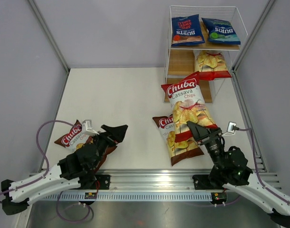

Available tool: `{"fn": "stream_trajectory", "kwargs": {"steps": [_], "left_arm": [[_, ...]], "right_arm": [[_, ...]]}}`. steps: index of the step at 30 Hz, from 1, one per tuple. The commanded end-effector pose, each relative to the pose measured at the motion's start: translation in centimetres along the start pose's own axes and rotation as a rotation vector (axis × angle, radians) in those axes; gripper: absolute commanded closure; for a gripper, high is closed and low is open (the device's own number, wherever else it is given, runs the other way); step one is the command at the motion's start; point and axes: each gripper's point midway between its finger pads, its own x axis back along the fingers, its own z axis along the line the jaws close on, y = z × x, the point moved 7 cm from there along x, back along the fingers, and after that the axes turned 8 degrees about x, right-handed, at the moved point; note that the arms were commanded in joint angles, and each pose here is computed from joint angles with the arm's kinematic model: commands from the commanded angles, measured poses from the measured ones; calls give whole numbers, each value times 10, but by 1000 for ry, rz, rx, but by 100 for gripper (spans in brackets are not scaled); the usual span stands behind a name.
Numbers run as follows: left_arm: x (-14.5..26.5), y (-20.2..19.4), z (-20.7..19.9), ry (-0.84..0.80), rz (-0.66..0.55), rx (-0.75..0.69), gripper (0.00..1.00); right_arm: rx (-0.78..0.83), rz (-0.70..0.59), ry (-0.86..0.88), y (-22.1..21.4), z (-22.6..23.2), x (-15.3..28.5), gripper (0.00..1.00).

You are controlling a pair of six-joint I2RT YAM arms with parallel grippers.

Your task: Place and organize the chips bags onto the shelf

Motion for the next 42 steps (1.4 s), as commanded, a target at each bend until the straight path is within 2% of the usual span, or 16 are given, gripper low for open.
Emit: {"fn": "stream_trajectory", "kwargs": {"steps": [1, 5, 9, 19, 26, 31, 32, 42], "left_arm": [[11, 19, -9, 33, 16, -141, 1], [14, 23, -18, 85, 89, -284, 1], [13, 24, -26, 127, 131, -359, 1], [12, 14, -25, 74, 166, -336, 1], [14, 11, -30, 30, 195, -307, 1], [16, 7, -29, 2, 228, -313, 1], [17, 8, -30, -7, 230, -312, 1], [26, 14, -21, -21, 217, -306, 1]], "right_arm": [[35, -103, -121, 27, -1, 1, 75], [71, -136, -144, 37, 7, -7, 75], [83, -169, -115, 41, 19, -19, 75], [103, -223, -108, 60, 50, -43, 75], [94, -255, -168, 50, 45, -67, 76], [78, -311, -181, 67, 30, -80, 75], [66, -267, -157, 61, 29, -87, 75], [84, -222, -128, 58, 13, -120, 75]]}}
